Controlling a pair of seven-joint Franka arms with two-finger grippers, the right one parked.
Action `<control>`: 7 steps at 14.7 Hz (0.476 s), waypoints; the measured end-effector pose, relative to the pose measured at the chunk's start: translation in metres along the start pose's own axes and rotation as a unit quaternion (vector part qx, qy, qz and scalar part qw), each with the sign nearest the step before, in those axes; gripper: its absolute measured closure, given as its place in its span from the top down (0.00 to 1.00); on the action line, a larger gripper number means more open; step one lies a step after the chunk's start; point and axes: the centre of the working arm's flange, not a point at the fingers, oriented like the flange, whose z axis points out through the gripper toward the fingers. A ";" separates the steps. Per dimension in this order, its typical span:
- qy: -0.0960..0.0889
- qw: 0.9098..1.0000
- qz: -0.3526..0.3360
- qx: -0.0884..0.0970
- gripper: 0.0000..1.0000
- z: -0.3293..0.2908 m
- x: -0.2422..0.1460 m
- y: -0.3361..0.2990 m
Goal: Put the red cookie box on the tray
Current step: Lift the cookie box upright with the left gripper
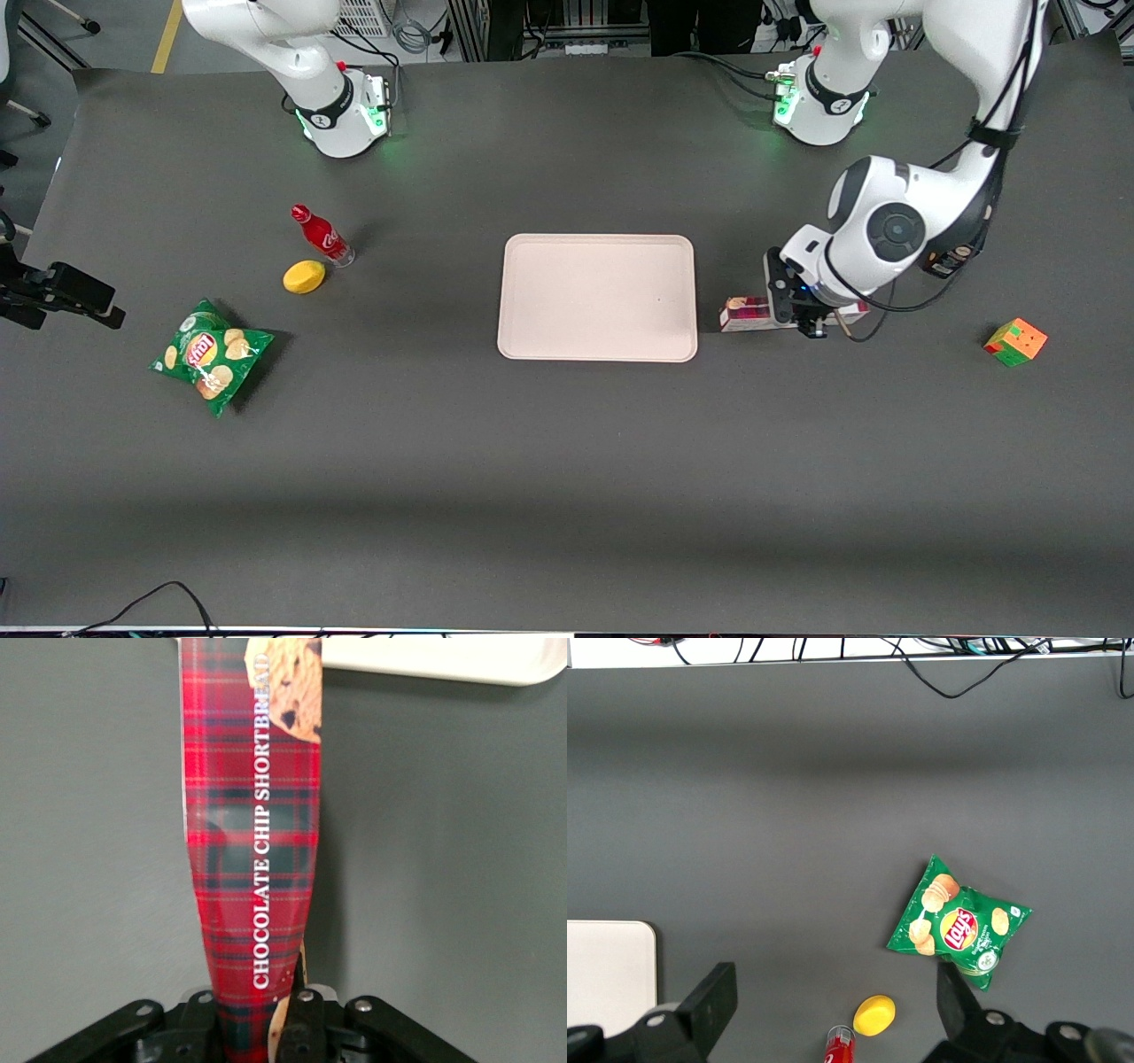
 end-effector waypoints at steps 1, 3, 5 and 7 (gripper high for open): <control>-0.008 1.000 -0.003 -0.008 0.23 -0.020 -0.003 -0.009; -0.022 1.000 -0.006 -0.021 0.23 -0.073 -0.017 -0.032; -0.027 0.999 -0.009 -0.019 0.23 -0.128 -0.025 -0.047; -0.028 1.000 -0.010 -0.008 0.23 -0.173 -0.024 -0.052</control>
